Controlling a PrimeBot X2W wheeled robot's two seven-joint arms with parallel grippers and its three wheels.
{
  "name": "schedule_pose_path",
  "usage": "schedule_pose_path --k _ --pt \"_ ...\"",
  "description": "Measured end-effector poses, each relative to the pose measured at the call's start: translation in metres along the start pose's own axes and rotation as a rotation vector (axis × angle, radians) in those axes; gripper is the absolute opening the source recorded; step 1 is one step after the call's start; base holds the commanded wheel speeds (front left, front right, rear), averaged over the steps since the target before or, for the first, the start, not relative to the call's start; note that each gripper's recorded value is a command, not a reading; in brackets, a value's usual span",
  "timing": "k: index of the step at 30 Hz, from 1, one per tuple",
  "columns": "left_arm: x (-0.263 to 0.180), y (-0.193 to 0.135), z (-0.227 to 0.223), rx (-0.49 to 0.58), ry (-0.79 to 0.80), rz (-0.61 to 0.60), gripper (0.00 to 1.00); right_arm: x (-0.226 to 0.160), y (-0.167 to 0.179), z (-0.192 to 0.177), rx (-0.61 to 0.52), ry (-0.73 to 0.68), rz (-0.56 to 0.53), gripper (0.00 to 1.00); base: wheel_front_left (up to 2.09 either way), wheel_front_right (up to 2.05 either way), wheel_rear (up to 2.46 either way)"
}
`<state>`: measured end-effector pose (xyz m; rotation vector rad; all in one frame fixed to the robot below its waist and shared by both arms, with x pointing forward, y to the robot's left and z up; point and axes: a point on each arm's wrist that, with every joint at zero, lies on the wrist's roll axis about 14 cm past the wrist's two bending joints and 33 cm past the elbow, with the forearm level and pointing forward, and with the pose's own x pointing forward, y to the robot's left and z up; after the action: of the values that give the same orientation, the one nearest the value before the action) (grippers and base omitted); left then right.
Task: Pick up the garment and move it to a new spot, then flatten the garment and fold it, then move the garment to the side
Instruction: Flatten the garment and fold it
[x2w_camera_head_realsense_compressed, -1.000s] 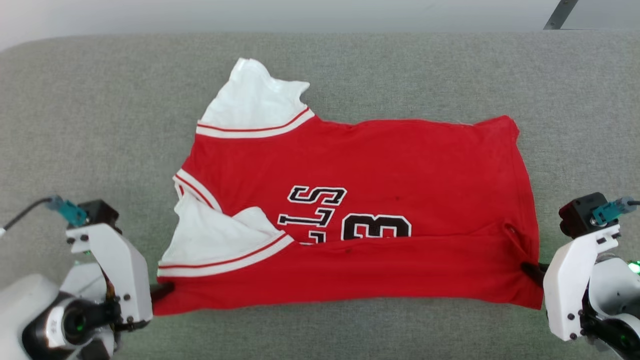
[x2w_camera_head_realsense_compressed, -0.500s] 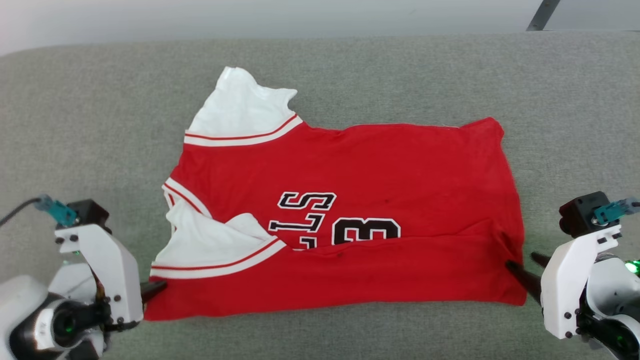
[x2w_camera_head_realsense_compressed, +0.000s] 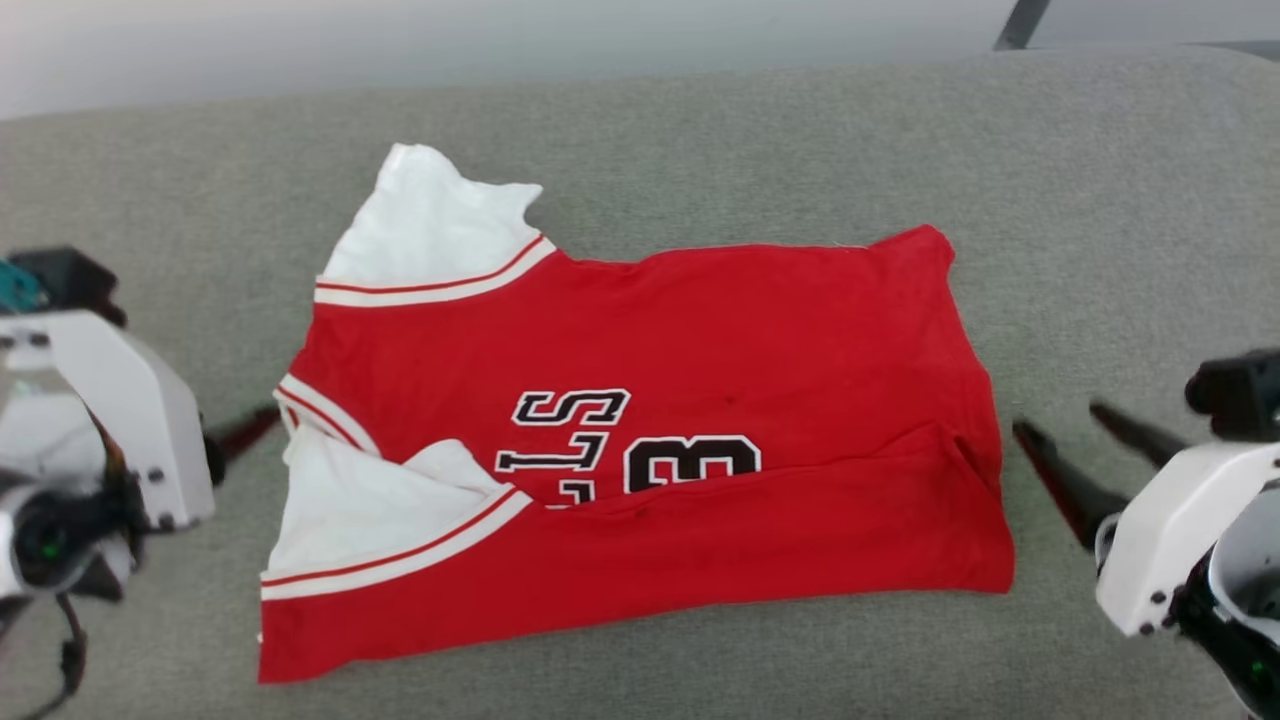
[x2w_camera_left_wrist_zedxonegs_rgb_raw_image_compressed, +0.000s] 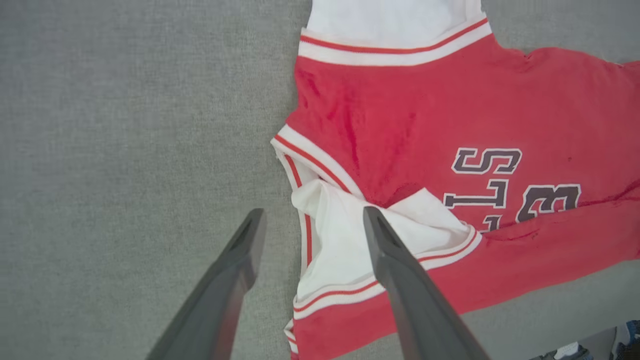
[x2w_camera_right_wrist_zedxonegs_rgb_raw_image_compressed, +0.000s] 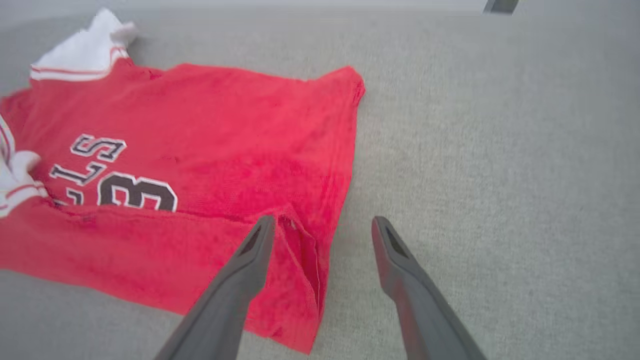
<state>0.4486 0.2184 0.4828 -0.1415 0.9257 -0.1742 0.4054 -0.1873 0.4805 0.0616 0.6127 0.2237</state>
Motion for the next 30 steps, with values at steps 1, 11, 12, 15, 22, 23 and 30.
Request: schedule_pose_path --k 1,11,12,15,22,23,30 --pt "0.001 -0.001 0.007 0.009 -0.013 0.000 1.00 -0.001 0.000 0.009 0.000 -0.052 -0.003 1.00 0.00 0.00 0.00" --pt "0.021 -0.036 0.114 0.162 -0.343 -0.086 1.00 -0.026 -0.011 0.094 -0.104 -0.562 -0.096 1.00 0.00 0.00 0.00" --pt "0.025 -0.040 0.121 0.170 -0.367 -0.097 1.00 -0.028 -0.012 0.098 -0.114 -0.595 -0.106 1.00 0.00 0.00 0.00" --pt "0.038 -0.047 0.139 0.190 -0.415 -0.117 1.00 -0.034 -0.017 0.108 -0.134 -0.686 -0.132 1.00 0.00 0.00 0.00" --pt "0.085 -0.052 0.148 0.201 -0.366 -0.137 1.00 -0.027 -0.031 0.102 -0.108 -0.721 -0.178 1.00 0.00 0.00 0.00" --pt "0.092 -0.051 0.148 0.211 -0.350 -0.130 1.00 -0.025 -0.032 0.100 -0.108 -0.715 -0.180 1.00 0.00 0.00 0.00" --pt "0.142 -0.031 0.138 0.187 -0.187 -0.065 1.00 -0.012 -0.041 0.086 -0.090 -0.680 -0.205 1.00 0.00 0.00 0.00"
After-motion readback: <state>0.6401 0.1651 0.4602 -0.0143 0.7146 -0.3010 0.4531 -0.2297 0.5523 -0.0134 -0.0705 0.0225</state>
